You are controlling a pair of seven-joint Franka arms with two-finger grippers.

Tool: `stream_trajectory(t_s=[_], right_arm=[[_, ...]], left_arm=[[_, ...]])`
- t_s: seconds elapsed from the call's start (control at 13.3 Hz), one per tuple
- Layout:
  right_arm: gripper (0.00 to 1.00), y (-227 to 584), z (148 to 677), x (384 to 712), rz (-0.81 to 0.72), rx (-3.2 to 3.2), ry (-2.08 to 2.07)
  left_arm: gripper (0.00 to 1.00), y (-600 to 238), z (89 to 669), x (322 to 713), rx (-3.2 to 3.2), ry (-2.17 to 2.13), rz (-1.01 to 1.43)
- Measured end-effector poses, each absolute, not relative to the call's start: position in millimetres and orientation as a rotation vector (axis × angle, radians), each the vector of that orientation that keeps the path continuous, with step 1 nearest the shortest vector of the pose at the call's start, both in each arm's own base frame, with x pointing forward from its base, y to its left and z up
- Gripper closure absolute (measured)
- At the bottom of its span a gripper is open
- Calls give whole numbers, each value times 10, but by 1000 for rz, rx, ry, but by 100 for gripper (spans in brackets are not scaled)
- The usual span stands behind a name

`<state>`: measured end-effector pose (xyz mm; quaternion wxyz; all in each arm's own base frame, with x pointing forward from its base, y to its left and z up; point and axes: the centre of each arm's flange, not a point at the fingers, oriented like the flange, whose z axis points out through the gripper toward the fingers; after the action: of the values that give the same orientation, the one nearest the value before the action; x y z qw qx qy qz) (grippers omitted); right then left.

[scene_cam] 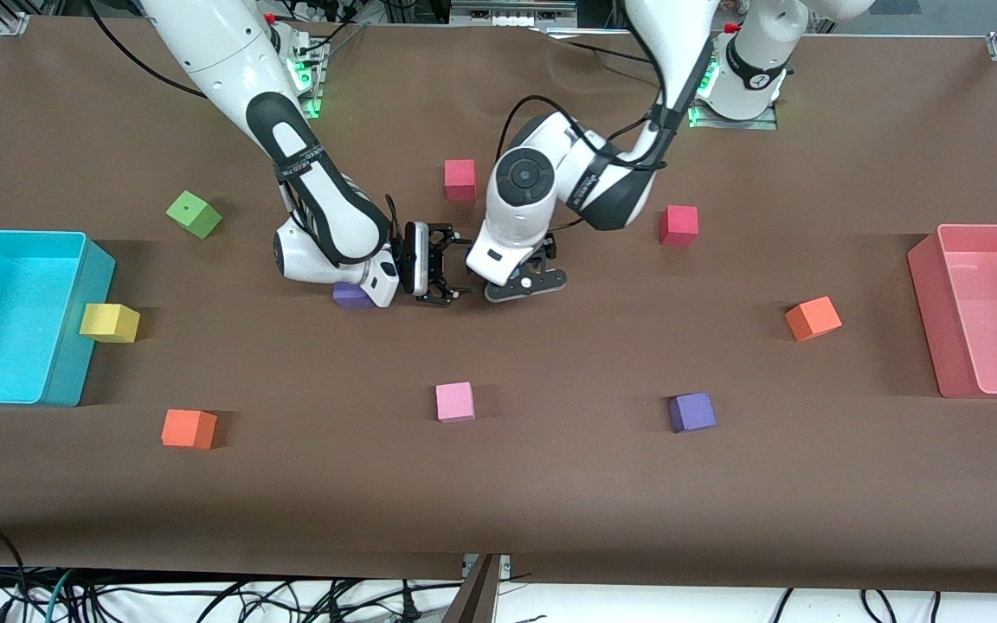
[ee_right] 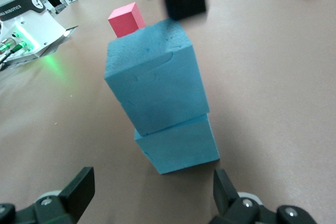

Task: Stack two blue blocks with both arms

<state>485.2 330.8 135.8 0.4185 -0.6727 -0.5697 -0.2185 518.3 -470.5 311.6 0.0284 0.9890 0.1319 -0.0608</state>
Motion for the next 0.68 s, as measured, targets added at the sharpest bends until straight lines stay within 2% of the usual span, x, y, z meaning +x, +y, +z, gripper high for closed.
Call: stream_trajectory(t_s=[0.23, 0.45, 0.68], right_arm=[[0, 3284, 1440, 4930, -567, -1665, -1414], [0, 3076, 1758, 5129, -571, -1588, -1461], [0, 2379, 2352, 5390, -356, -1518, -1487]], left_arm=[[0, -3953, 3784, 5506, 3055, 339, -288], [0, -2939, 4463, 5815, 3004, 385, -294], [0, -1916, 5013, 5783, 3013, 221, -222]])
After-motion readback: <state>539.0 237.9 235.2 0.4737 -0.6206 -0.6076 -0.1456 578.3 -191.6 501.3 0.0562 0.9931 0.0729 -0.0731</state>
